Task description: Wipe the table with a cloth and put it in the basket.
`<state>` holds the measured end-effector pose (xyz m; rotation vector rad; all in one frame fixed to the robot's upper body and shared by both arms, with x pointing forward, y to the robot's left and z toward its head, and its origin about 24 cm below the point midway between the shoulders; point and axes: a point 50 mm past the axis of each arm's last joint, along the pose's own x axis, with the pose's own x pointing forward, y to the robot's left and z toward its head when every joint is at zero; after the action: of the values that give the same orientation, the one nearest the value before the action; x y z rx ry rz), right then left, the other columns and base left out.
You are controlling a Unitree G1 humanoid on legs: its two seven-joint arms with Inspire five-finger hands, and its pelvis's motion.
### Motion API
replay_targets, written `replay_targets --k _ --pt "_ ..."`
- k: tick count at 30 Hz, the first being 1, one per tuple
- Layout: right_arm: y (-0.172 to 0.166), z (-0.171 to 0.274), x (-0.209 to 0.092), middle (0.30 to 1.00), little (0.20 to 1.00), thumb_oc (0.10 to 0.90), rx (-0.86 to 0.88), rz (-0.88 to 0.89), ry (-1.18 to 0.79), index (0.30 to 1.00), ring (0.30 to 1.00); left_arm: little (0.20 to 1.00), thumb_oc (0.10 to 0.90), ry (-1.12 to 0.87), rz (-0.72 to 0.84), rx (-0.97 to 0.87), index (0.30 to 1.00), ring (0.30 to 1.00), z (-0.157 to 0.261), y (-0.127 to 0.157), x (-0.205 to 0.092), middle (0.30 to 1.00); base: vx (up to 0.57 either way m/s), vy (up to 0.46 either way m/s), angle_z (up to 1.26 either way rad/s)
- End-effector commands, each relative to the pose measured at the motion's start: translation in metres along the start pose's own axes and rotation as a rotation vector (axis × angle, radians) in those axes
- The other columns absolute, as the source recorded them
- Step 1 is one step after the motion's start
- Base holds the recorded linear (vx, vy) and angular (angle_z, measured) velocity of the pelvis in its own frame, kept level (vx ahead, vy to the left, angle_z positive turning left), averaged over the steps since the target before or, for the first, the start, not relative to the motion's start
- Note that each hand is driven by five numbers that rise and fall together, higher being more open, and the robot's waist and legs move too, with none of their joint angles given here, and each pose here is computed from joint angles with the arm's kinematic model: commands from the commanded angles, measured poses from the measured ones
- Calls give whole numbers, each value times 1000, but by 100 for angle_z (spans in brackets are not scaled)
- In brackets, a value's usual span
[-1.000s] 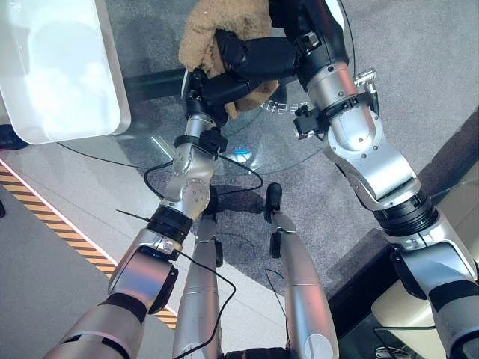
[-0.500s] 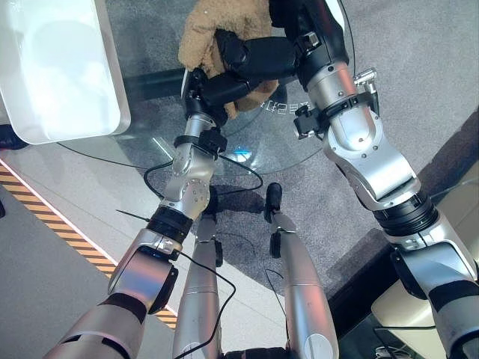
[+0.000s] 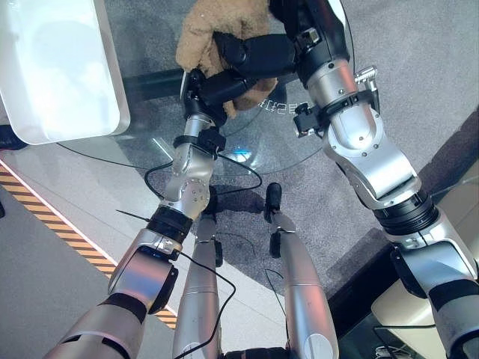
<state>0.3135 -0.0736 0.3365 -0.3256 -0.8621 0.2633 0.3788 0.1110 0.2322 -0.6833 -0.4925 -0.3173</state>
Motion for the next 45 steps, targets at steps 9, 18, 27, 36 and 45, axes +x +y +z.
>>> replay_targets --k 9,18,27,36,45 --pt "-22 116 3 900 900 800 34 -74 -549 900 900 200 100 -241 -214 -105 300 300 47 -44 15 300 0 0 0" --pt "-25 114 3 900 900 800 52 -78 -541 900 900 200 100 -247 -202 -93 300 300 48 -40 15 300 0 0 0" --pt "-32 104 2 900 900 800 55 -112 -496 900 900 200 100 -288 -181 -66 300 300 60 -37 17 300 0 0 0" --pt "-40 94 -1 900 900 800 72 -172 -475 900 900 200 100 -326 -158 -36 300 300 69 -33 19 300 0 1 0" --pt "-56 79 -6 900 900 800 81 -282 -434 900 900 200 100 -382 -123 -20 300 300 82 -25 18 300 0 0 0"
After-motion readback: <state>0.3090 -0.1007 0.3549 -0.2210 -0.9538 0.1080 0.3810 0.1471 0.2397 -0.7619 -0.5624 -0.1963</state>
